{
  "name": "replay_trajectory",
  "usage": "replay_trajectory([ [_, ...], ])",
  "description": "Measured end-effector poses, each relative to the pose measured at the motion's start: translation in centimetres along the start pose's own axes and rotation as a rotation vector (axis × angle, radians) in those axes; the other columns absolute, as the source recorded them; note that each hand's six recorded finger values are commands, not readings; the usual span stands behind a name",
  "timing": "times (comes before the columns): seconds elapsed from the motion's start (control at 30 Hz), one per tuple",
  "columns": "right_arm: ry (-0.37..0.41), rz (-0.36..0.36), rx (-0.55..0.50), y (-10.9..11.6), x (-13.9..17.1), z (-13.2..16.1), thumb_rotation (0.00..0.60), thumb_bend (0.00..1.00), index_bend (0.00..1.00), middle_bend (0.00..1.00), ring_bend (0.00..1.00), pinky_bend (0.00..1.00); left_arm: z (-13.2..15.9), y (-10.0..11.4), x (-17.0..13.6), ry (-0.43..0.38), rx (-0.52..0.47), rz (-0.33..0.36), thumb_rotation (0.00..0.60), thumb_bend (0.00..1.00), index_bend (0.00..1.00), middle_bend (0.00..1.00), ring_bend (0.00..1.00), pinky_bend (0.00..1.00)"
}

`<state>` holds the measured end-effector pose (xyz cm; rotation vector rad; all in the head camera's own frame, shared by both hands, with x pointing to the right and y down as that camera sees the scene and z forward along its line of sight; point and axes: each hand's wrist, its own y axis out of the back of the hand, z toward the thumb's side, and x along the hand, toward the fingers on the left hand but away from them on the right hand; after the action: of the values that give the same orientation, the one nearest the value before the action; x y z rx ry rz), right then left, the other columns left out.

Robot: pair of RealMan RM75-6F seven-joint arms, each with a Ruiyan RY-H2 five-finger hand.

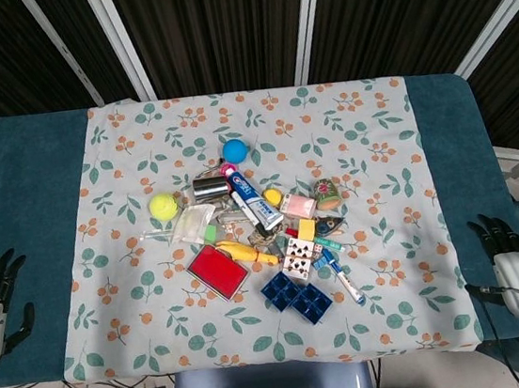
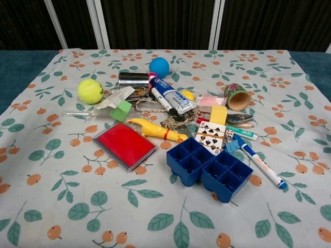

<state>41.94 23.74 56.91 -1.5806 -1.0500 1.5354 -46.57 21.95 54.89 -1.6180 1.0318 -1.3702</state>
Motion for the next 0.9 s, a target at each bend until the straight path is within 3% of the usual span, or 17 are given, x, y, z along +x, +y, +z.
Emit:
replay_trajectory([
  [0.27, 0.11, 0.103, -0.09, 1.2, -5.0, 4.5, 0.6, 0.16, 0.13, 0.15, 0.09, 0.23, 0.1, -0.1, 0.1, 0.0, -0.008, 0.002, 0.6, 0.51, 0.0, 0.0, 0.04, 0.12],
  [0.43, 0.194, 0.213, -0.084, 1.6, -9.5, 9.0, 0.6, 0.16, 0.13, 0.19, 0.09, 0.23, 0.0, 0.0, 0.1, 0.008, -0.014, 0.009, 0.6, 0.51, 0.0, 0.0, 0.04, 0.12],
  [0.57, 0.228, 0.248, -0.077, 2.2, -12.5, 12.4, 0.6, 0.17, 0.13, 0.21, 0.09, 0.23, -0.1, 0.0, 0.1, 0.014, -0.017, 0.008, 0.6, 0.51, 0.0, 0.0, 0.04, 0.12],
  [0.9, 0.258, 0.336, -0.024, -0.5, -17.7, 20.2, 0.6, 0.2, 0.19, 0.23, 0.1, 0.23, -0.4, 0.0, 0.3, 0.027, -0.03, 0.009, 0.6, 0.51, 0.0, 0.0, 0.04, 0.12],
])
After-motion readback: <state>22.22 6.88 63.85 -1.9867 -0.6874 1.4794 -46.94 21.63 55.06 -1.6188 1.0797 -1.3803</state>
